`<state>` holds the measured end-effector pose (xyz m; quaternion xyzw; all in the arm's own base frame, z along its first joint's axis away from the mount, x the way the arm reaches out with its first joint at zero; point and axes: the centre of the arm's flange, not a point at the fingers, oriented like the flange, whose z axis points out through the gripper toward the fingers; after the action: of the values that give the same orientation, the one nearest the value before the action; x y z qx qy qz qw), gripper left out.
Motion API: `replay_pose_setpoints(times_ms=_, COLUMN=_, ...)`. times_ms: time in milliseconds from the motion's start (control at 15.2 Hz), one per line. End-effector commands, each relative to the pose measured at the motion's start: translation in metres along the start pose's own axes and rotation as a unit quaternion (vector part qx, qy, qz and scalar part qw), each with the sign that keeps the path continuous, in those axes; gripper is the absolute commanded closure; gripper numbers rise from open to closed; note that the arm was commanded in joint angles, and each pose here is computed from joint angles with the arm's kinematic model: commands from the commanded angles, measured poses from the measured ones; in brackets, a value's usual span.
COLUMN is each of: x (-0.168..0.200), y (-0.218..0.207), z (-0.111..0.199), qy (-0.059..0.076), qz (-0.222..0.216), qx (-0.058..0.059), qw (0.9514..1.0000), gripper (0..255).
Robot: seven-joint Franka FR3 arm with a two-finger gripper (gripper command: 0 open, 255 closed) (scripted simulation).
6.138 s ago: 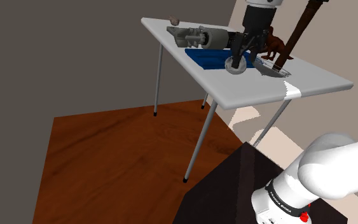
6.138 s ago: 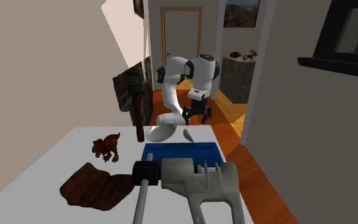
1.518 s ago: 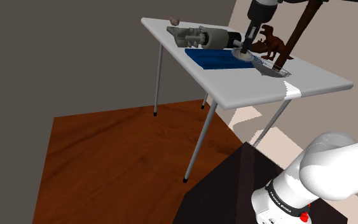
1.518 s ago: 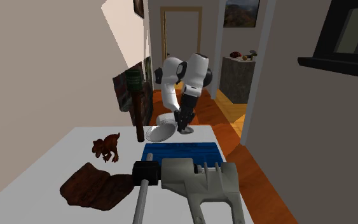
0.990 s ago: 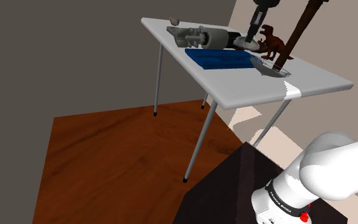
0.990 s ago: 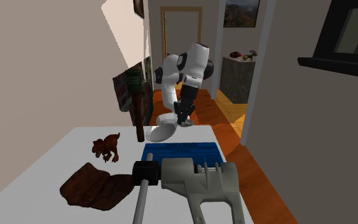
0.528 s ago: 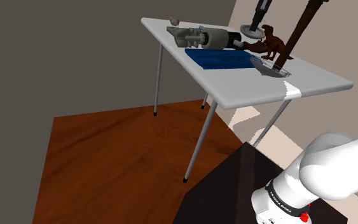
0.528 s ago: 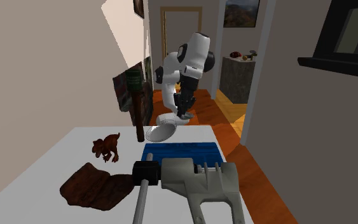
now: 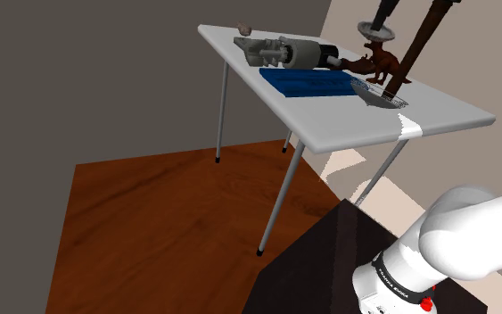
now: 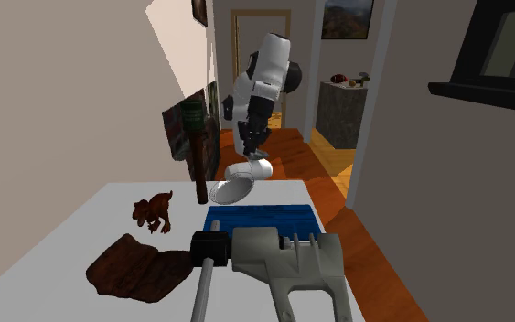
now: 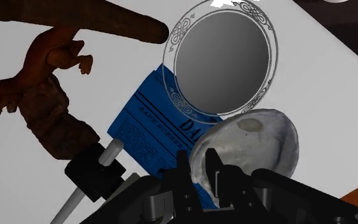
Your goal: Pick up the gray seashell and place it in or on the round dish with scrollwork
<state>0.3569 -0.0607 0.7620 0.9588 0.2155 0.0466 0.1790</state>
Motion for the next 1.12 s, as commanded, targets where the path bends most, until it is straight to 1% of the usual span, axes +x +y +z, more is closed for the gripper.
replay_pose_setpoints(times_ms=0, x=-0.024, y=0.014, z=0.001, qy=0.0, qz=0.0, qx=0.0, qw=1.0, gripper=255)
replay_pose_setpoints(times_ms=264, x=-0.073, y=0.042, z=-0.002, qy=0.0, qz=0.0, qx=0.0, qw=1.0, gripper=255)
replay_pose_setpoints(times_ms=1056, x=-0.074, y=0.019, z=0.057, qy=0.0, qz=0.0, qx=0.0, qw=1.0, gripper=255)
